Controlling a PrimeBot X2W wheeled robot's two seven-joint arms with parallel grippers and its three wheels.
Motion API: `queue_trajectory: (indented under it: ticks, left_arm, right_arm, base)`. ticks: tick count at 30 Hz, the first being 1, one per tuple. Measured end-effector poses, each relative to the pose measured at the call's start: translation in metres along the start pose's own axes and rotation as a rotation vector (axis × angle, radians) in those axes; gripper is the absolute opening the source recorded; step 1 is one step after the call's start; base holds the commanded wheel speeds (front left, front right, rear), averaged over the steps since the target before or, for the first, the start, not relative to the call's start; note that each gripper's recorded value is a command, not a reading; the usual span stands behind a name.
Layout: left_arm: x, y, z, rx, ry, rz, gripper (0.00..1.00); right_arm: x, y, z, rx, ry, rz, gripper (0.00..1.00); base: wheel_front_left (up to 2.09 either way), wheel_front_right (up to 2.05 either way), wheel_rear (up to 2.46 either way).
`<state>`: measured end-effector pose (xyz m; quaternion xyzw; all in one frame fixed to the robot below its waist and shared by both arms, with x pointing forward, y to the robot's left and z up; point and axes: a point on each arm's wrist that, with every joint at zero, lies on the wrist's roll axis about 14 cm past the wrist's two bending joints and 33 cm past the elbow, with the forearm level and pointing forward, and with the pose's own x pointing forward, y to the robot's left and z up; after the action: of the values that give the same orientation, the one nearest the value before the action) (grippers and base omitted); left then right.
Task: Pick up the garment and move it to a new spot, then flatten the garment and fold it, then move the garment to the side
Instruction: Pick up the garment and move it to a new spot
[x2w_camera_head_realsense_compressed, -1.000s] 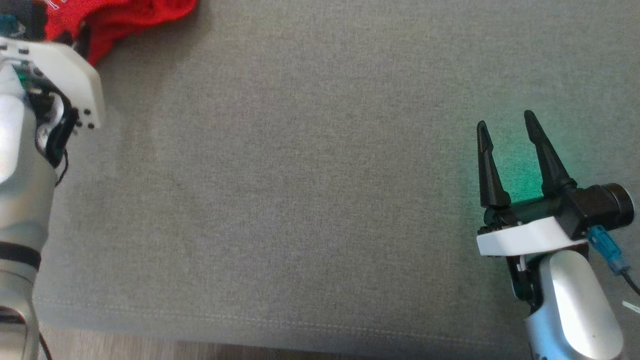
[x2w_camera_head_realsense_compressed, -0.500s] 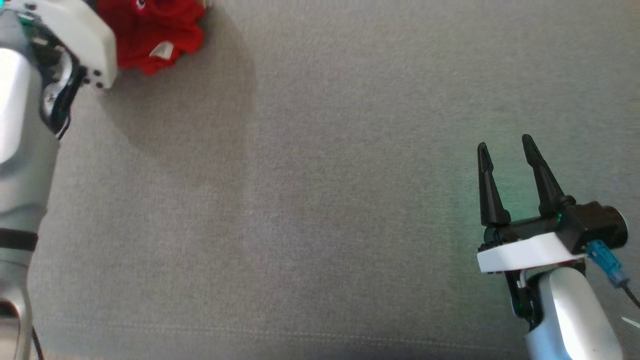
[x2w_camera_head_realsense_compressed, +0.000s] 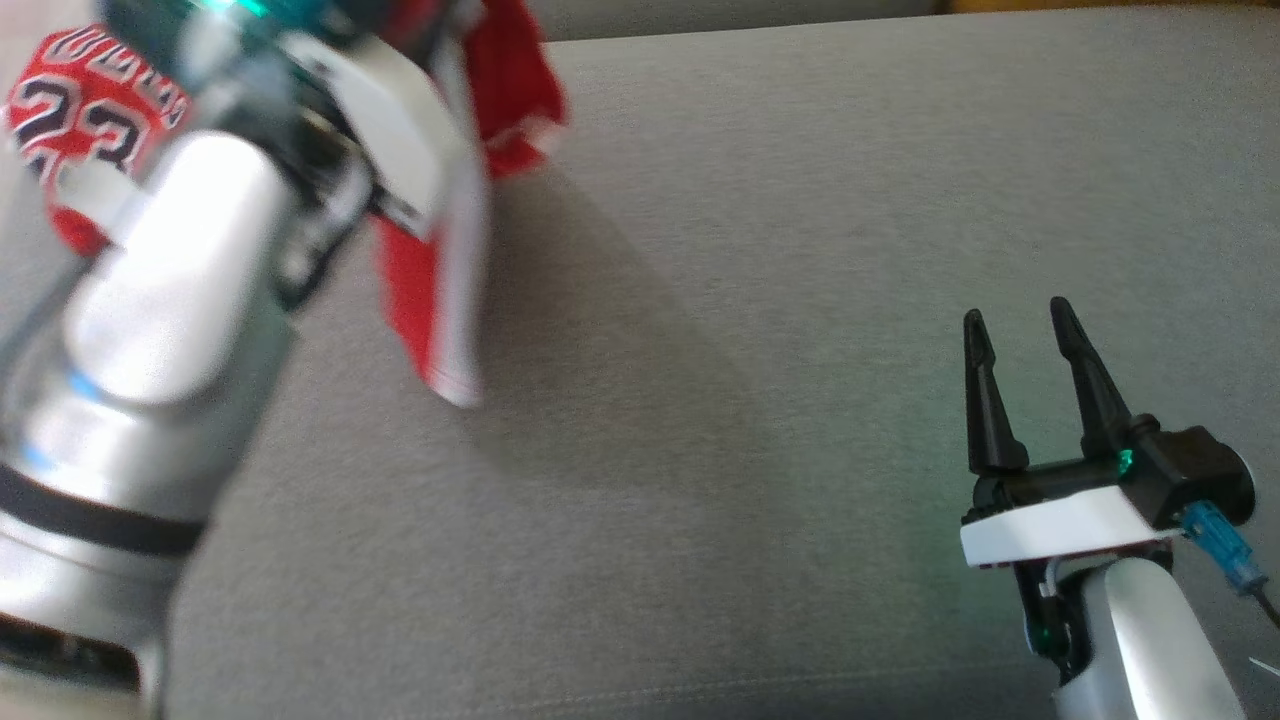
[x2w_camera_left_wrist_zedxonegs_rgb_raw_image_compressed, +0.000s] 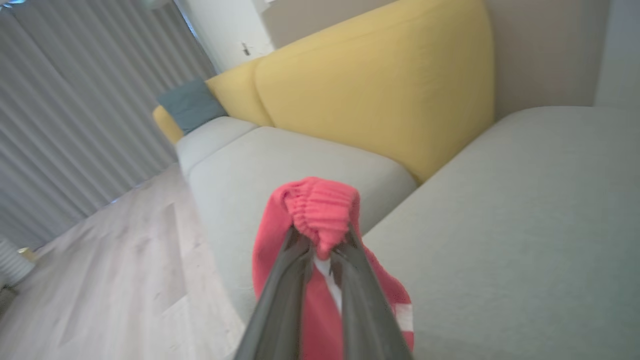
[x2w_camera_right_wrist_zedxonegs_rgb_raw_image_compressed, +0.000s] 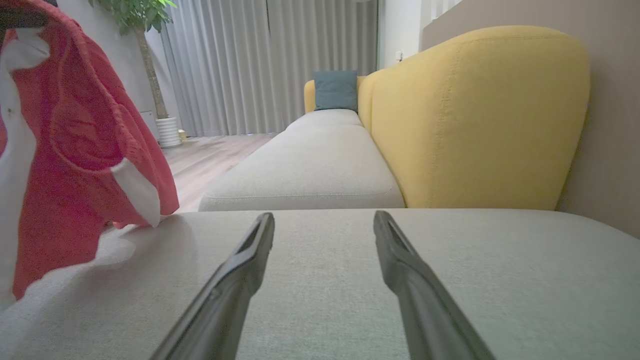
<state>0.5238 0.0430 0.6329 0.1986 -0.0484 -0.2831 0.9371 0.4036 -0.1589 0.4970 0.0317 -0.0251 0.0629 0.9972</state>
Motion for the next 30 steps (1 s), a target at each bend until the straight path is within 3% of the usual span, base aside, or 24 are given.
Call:
queue_trajectory:
  ticks: [7, 12, 21, 22, 23, 24, 25, 30]
  left_arm:
    - [0.027, -0.115, 0.007, -0.136, -0.035, -0.245, 0.00]
    - [0.041, -0.189, -0.016, -0.281, 0.022, -0.375, 0.00]
    - [0.055, -0.257, -0.080, -0.388, 0.125, -0.483, 0.00]
    - [0.055, -0.261, -0.083, -0.399, 0.127, -0.489, 0.06]
    - [0.056, -0.266, -0.086, -0.409, 0.125, -0.497, 0.37]
    - [0.055, -0.270, -0.086, -0.424, 0.119, -0.507, 0.81]
    - [0.055, -0.270, -0.086, -0.424, 0.119, -0.507, 1.00]
    - [0.049, -0.275, -0.078, -0.488, 0.081, -0.516, 1.00]
  right_arm:
    - [-0.022, -0.037, 0.004, -0.007, -0.002, -0.117, 1.00]
    - [-0.034, -0.057, -0.001, -0.005, 0.019, -0.184, 1.00]
    - [-0.043, -0.086, -0.011, -0.007, 0.060, -0.277, 1.00]
    - [-0.045, -0.088, -0.013, -0.009, 0.068, -0.285, 1.00]
    - [-0.047, -0.090, -0.014, -0.011, 0.075, -0.292, 1.00]
    - [-0.048, -0.092, -0.016, -0.013, 0.080, -0.298, 1.00]
    - [-0.048, -0.092, -0.016, -0.013, 0.080, -0.298, 1.00]
    - [-0.043, -0.088, -0.019, -0.007, 0.085, -0.282, 1.00]
  base:
    - [0.00, 0.00, 0.00]
    - [0.00, 0.00, 0.00]
    - [0.00, 0.00, 0.00]
    - [0.00, 0.00, 0.00]
    - [0.00, 0.00, 0.00]
    - [0.00, 0.00, 0.00]
    - [0.00, 0.00, 0.00]
    - [0.00, 0.00, 0.00]
